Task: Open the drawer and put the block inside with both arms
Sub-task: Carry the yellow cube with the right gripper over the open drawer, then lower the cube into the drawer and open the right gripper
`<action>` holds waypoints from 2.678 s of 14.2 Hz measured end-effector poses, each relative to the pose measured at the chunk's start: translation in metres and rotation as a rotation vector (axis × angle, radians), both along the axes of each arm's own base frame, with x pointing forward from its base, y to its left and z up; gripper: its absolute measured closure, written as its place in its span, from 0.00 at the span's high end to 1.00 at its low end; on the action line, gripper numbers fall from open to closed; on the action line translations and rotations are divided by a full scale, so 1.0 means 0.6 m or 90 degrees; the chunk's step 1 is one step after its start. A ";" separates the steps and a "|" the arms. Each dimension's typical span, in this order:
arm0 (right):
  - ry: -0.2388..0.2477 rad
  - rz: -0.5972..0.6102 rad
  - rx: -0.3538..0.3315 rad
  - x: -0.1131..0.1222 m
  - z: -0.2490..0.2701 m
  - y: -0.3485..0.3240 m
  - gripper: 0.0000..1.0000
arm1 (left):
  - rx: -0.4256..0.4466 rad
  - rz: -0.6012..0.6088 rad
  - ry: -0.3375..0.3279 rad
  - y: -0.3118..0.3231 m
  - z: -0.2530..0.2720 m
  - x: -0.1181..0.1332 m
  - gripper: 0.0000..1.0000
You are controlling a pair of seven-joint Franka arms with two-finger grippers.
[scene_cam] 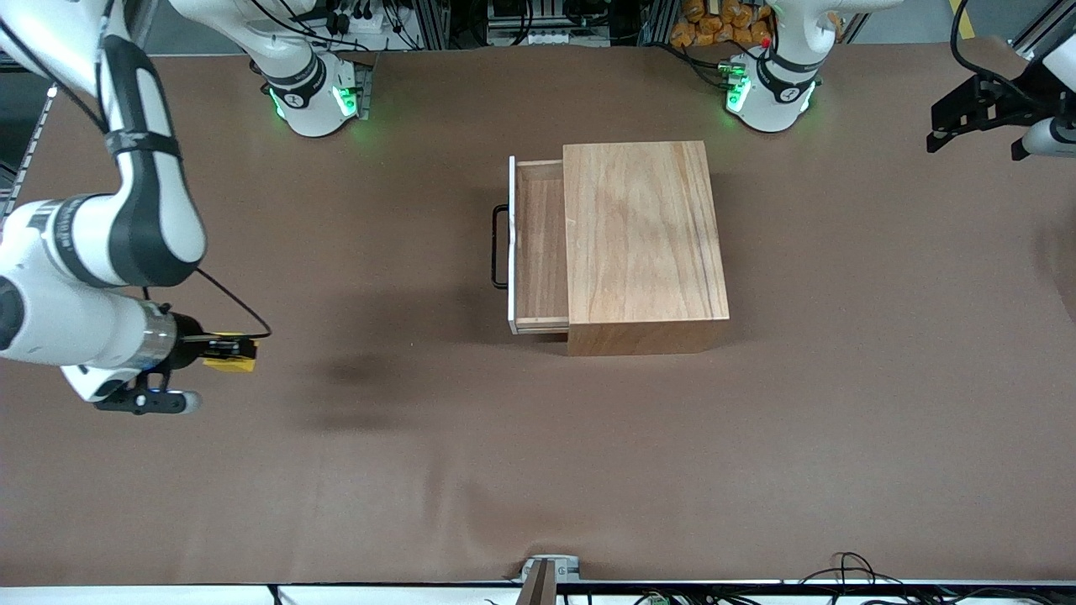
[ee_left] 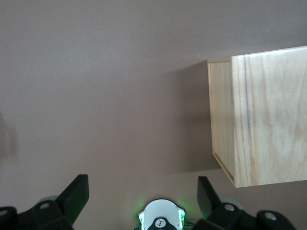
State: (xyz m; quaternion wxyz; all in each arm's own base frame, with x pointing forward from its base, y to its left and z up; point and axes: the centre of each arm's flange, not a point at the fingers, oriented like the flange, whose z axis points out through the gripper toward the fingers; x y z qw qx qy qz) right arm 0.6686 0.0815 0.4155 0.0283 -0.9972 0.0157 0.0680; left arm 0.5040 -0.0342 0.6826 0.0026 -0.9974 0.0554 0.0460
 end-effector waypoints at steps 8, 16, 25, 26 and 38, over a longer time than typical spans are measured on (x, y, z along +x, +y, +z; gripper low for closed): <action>0.014 0.065 -0.013 -0.156 0.028 0.433 0.56 | -0.001 0.021 0.010 0.030 -0.019 0.013 1.00; 0.006 0.082 0.041 -0.279 -0.033 0.657 0.56 | 0.000 0.048 -0.021 0.032 -0.013 0.022 1.00; 0.009 0.059 0.036 -0.296 -0.079 0.693 0.56 | 0.000 0.052 -0.020 0.031 -0.013 0.022 1.00; 0.010 0.054 0.035 -0.297 -0.081 0.694 0.56 | 0.000 0.052 -0.020 0.030 -0.013 0.022 1.00; 0.009 0.023 0.030 -0.303 -0.083 0.702 1.00 | 0.000 0.051 -0.017 0.030 -0.017 0.022 1.00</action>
